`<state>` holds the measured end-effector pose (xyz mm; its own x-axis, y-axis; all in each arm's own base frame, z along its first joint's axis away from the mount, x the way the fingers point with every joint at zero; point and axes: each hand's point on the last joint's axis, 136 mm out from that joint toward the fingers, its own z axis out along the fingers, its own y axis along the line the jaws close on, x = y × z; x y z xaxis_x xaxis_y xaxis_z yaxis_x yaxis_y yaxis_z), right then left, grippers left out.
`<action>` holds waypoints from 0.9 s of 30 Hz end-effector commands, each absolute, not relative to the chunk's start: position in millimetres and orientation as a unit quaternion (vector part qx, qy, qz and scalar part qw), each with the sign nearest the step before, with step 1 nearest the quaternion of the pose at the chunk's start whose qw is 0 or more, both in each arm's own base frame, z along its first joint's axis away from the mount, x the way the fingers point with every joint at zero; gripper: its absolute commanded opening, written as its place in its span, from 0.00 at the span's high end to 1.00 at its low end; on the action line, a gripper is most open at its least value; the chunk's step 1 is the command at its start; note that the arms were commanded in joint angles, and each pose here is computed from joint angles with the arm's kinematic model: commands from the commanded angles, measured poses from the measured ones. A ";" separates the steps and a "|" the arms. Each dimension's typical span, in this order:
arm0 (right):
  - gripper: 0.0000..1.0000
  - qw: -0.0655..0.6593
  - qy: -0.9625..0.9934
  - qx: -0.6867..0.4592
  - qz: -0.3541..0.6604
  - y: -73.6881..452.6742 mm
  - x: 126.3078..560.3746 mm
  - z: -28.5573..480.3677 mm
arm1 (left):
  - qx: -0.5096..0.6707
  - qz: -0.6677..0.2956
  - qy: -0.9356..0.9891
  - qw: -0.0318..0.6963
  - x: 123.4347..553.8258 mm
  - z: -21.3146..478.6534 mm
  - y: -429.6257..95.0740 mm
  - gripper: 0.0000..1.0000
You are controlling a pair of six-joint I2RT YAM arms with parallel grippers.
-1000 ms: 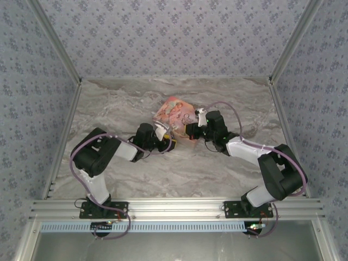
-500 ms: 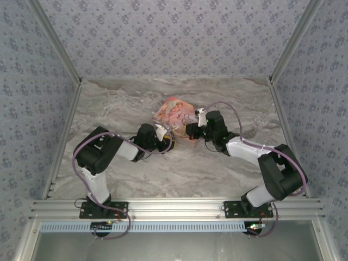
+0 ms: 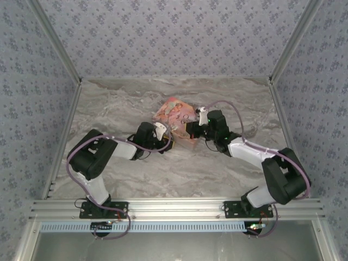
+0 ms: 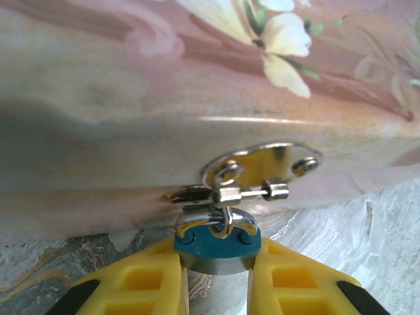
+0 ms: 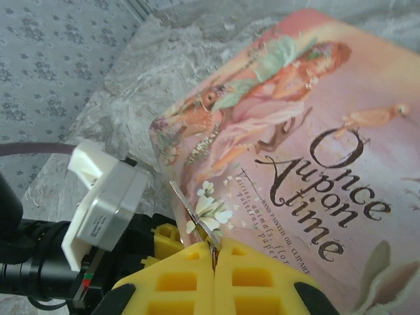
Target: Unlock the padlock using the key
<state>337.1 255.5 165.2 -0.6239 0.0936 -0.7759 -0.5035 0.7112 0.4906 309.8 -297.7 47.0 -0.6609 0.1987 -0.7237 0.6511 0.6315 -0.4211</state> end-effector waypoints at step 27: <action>1.00 0.465 0.830 -0.217 0.221 233.4 267.3 116.5 | 0.036 -0.447 0.873 0.192 315.7 150.0 -346.2 0.86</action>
<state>260.7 234.5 115.2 -0.5170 -0.1419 -0.8441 -0.5697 0.7931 0.2156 313.5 -332.3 116.5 -0.9214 -0.0769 -0.3809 0.2387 0.6616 -0.7109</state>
